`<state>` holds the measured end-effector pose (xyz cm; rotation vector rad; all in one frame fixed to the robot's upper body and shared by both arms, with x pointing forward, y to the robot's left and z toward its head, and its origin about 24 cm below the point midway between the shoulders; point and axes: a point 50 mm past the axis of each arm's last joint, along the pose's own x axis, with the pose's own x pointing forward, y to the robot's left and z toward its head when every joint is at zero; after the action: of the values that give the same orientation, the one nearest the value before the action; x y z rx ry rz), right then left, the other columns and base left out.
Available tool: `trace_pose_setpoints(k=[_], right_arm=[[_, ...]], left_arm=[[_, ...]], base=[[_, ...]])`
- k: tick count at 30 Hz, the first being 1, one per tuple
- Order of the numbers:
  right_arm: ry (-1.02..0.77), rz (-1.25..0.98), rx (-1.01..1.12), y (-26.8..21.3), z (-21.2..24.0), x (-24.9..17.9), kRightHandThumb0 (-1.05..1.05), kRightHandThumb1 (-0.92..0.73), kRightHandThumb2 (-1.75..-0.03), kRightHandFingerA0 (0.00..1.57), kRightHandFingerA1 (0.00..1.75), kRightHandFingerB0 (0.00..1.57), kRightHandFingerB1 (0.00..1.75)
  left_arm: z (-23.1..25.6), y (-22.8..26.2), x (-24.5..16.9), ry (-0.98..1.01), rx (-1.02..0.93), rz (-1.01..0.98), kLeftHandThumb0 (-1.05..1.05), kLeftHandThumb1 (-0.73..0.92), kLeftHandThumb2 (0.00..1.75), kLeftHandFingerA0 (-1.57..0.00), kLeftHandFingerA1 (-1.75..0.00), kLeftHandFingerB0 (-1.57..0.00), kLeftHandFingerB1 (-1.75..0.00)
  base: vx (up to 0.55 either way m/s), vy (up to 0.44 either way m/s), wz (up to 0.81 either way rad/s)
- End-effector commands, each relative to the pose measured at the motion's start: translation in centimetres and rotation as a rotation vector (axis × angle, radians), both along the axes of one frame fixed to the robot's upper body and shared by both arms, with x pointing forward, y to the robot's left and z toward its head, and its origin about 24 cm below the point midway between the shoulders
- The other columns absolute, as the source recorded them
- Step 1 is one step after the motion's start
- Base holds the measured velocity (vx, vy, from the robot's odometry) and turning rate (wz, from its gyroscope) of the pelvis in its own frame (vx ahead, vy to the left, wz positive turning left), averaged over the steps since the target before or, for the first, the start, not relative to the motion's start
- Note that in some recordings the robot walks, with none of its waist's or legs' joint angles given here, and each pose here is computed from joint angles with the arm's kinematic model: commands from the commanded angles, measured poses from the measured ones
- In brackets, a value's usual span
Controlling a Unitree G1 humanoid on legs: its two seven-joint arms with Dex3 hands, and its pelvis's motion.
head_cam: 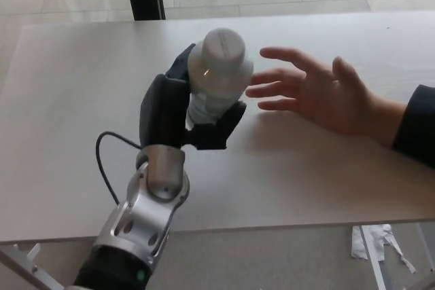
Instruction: Pick up a bottle and hand it
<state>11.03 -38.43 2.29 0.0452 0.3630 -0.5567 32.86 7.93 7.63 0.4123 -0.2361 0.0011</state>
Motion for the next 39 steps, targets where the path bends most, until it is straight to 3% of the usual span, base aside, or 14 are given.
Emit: trace_pose_setpoints(k=[1, 3, 4, 5, 6, 7, 9, 10, 18, 19, 27, 32, 36, 39], right_arm=[[0.006, 0.010, -0.036, -0.3, 0.4, 0.3, -0.65, -0.59, -0.60, 0.48, 0.77, 0.36, 0.59], [0.007, 0.008, -0.033, -0.3, 0.4, 0.4, -0.65, -0.58, -0.60, 0.48, 0.78, 0.36, 0.59], [0.004, 0.013, -0.038, -0.4, 0.3, 0.5, -0.65, -0.43, -0.89, 0.52, 0.77, 0.36, 0.63], [0.003, 0.017, -0.040, -0.3, 0.3, 0.7, -0.65, -0.43, -0.89, 0.52, 0.77, 0.36, 0.63], [-0.007, 0.012, -0.030, -0.2, 0.3, 0.9, -0.65, -0.57, -0.58, 0.54, 0.78, 0.39, 0.58], [-0.011, 0.013, -0.031, 0.0, 0.4, 1.0, -0.67, -0.58, -0.57, 0.55, 0.78, 0.41, 0.59], [-0.022, 0.036, -0.036, 0.2, 0.5, 1.4, -0.66, -0.58, -0.58, 0.54, 0.80, 0.41, 0.60], [-0.032, 0.033, -0.020, 0.3, 0.5, 1.5, -0.65, -0.57, -0.58, 0.53, 0.79, 0.42, 0.60], [-0.042, 0.069, -0.004, 1.5, 0.5, 2.4, -0.67, -0.59, -0.59, 0.48, 0.77, 0.41, 0.60], [-0.045, 0.078, -0.014, 1.8, 0.6, 2.6, -0.69, -0.59, -0.58, 0.51, 0.79, 0.40, 0.60], [-0.033, 0.093, -0.008, 2.5, 0.4, 2.9, -0.66, -0.60, -0.59, 0.49, 0.80, 0.36, 0.59], [-0.052, 0.085, 0.023, 2.8, 0.5, 2.8, -0.67, -0.57, -0.58, 0.47, 0.74, 0.41, 0.57], [-0.044, 0.095, 0.015, 3.0, 0.3, 2.9, -0.68, -0.59, -0.58, 0.53, 0.76, 0.38, 0.57], [-0.056, 0.096, 0.026, 3.1, 0.4, 3.0, -0.68, -0.58, -0.58, 0.50, 0.75, 0.39, 0.57]], left_arm=[[2.8, -2.5, 2.1, -0.045, 0.046, -0.040, 0.01, 0.35, 1.45, -0.97, -1.69, -0.87, -1.50], [3.1, -3.1, 2.3, -0.029, 0.032, -0.042, -0.02, 0.37, 1.41, -0.95, -1.67, -0.86, -1.49], [3.3, -4.0, 2.5, -0.015, 0.014, -0.049, 0.02, 0.34, 1.42, -0.90, -1.66, -0.85, -1.49], [3.3, -3.9, 2.5, -0.015, 0.011, -0.045, 0.02, 0.34, 1.42, -0.90, -1.66, -0.85, -1.49], [3.3, -4.8, 2.4, -0.009, 0.034, -0.044, 0.02, 0.39, 1.36, -0.88, -1.71, -0.79, -1.53], [3.4, -5.7, 2.4, 0.002, 0.048, -0.061, 0.00, 0.47, 1.18, -1.21, -1.44, -0.98, -1.28], [3.5, -6.8, 2.5, 0.021, 0.055, -0.083, 0.01, 0.50, 1.14, -1.17, -1.44, -0.94, -1.26], [3.6, -7.1, 2.5, 0.027, 0.061, -0.093, 0.00, 0.55, 1.14, -0.82, -1.72, -0.74, -1.51], [3.0, -8.7, 2.7, 0.076, 0.102, -0.119, 0.01, 0.66, 0.92, -0.78, -1.72, -0.70, -1.47], [2.6, -8.8, 2.8, 0.099, 0.121, -0.124, 0.00, 0.74, 0.79, -0.74, -1.73, -0.65, -1.49], [3.0, -9.3, 3.6, 0.114, 0.229, -0.101, -0.08, 0.76, 0.72, -0.71, -1.71, -0.64, -1.46], [4.7, -10.5, 4.0, 0.091, 0.248, -0.108, -0.11, 0.75, 0.69, -0.86, -1.43, -0.82, -1.02], [5.0, -11.6, 3.8, 0.110, 0.272, -0.114, -0.13, 0.75, 0.69, -0.81, -1.49, -0.76, -1.05], [4.6, -12.6, 3.2, 0.092, 0.333, -0.171, -0.02, 0.69, 0.67, -0.89, -1.69, -0.66, -1.44]], base=[[0.00, 0.000, 0.00], [0.00, 0.000, 0.00], [0.00, 0.000, 0.00], [0.00, 0.000, 0.00], [0.00, 0.000, 0.00], [0.00, 0.000, 0.00], [0.00, 0.000, 0.00], [0.00, 0.000, 0.00], [0.00, 0.000, 0.00], [0.00, 0.000, 0.00], [0.00, 0.000, 0.00], [0.00, 0.000, 0.00], [0.00, 0.000, 0.00], [0.00, 0.000, 0.00]])
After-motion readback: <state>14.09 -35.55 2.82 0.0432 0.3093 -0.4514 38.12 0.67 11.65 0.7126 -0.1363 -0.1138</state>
